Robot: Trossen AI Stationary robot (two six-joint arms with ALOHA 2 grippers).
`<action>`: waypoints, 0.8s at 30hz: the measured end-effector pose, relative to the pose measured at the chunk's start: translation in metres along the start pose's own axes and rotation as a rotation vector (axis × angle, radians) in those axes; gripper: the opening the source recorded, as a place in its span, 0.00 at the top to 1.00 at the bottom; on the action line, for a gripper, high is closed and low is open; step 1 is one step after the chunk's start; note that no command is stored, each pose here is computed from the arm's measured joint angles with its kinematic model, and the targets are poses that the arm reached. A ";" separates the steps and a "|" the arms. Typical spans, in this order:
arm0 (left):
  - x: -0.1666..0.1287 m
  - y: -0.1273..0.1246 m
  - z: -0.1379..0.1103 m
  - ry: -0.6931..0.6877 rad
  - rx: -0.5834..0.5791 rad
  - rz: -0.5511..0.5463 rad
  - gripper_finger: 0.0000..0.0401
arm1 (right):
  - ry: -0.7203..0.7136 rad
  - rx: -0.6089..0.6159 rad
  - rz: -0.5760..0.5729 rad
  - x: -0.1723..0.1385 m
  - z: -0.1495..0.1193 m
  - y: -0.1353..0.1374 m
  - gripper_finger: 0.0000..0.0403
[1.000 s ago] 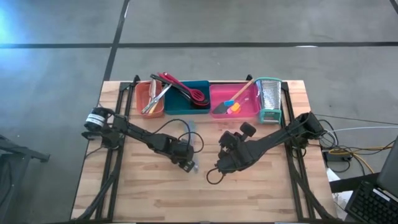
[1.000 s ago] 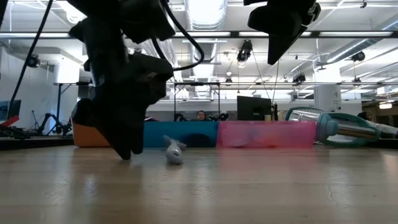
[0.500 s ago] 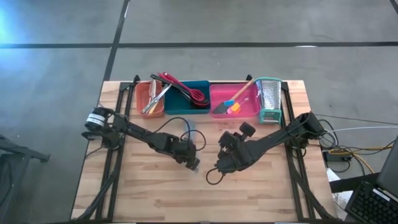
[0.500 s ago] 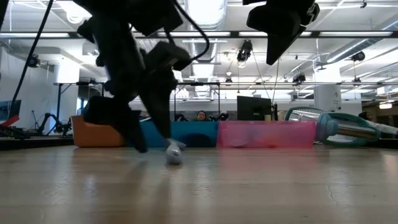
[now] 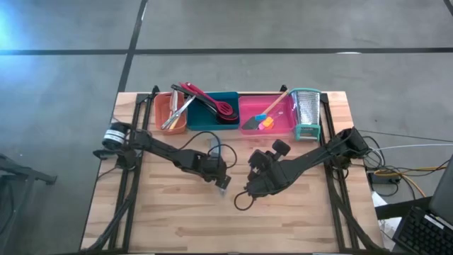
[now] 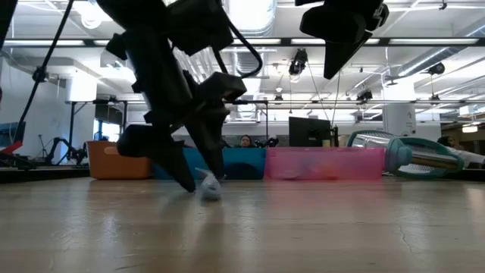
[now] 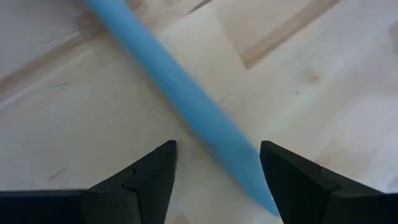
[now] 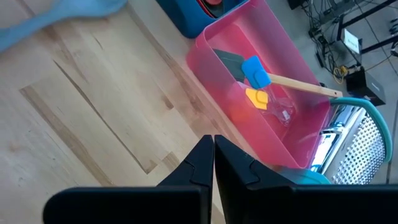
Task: Pick & Place Kitchen Items
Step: Put the gray serving spoon into the blue bin
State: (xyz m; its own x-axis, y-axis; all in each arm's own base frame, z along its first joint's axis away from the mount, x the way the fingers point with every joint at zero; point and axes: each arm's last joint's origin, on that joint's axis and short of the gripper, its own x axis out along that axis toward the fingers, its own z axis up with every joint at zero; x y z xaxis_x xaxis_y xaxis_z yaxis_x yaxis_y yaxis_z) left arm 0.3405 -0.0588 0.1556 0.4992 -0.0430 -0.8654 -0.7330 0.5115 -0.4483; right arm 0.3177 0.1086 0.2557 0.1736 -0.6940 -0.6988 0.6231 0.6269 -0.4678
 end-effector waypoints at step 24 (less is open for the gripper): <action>0.017 0.016 0.005 0.121 -0.016 0.099 0.41 | -0.001 -0.014 0.001 0.000 0.000 0.000 0.98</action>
State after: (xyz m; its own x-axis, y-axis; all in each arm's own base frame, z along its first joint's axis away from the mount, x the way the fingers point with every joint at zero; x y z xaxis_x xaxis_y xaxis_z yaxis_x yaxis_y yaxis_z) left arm 0.3395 -0.0468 0.1353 0.3658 -0.0970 -0.9256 -0.7835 0.5047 -0.3625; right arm 0.3178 0.1085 0.2554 0.1746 -0.6938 -0.6987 0.6123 0.6322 -0.4748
